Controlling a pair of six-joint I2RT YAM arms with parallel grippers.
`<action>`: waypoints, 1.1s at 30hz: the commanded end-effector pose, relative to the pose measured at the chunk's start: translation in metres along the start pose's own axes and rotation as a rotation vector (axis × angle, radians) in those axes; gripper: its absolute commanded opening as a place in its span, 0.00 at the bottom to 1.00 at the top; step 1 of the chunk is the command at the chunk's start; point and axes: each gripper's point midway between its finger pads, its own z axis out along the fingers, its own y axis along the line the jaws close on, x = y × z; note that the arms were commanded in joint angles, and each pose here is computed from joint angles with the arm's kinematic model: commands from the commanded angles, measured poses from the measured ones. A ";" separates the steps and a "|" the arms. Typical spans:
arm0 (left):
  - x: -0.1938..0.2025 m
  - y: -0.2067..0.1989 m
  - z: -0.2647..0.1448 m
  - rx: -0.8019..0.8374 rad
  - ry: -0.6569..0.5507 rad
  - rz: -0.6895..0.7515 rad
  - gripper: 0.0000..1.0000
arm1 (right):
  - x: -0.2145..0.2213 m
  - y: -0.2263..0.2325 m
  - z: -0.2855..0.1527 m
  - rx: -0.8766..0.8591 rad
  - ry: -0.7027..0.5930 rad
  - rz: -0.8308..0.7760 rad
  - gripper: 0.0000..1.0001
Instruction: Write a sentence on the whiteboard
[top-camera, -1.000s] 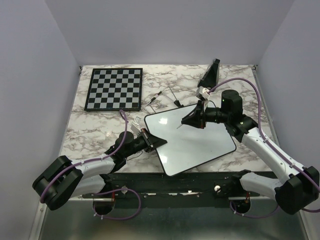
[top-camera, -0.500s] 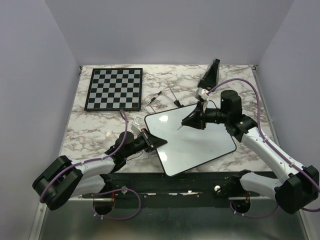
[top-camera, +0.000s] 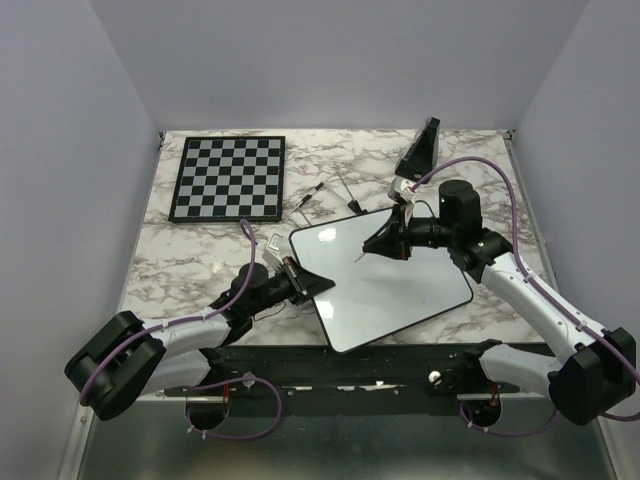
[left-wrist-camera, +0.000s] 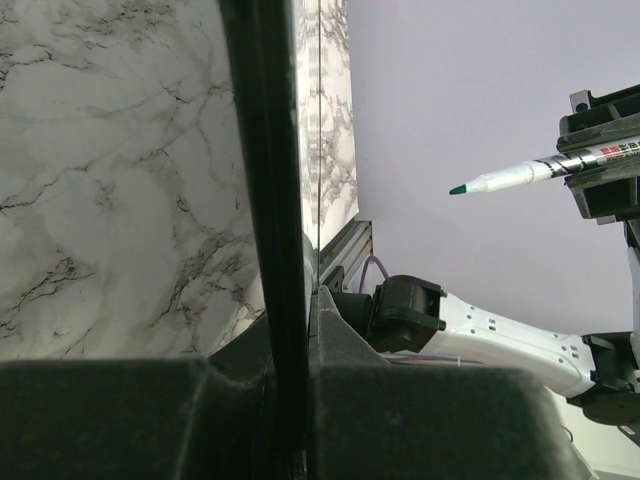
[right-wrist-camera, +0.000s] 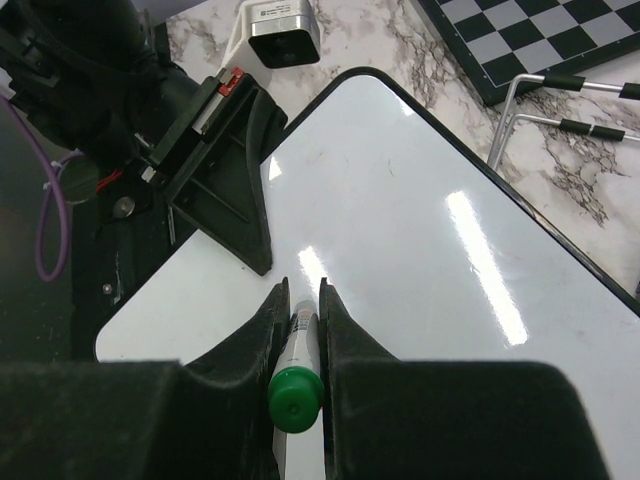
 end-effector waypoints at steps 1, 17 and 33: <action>-0.006 -0.006 0.005 0.010 -0.025 0.101 0.00 | -0.008 0.002 -0.001 -0.021 -0.008 -0.029 0.00; -0.005 -0.006 0.004 0.011 -0.023 0.108 0.00 | -0.005 0.002 0.000 -0.034 -0.001 -0.032 0.01; -0.003 -0.005 0.004 0.004 -0.014 0.123 0.00 | -0.011 -0.003 0.004 -0.043 0.016 -0.026 0.01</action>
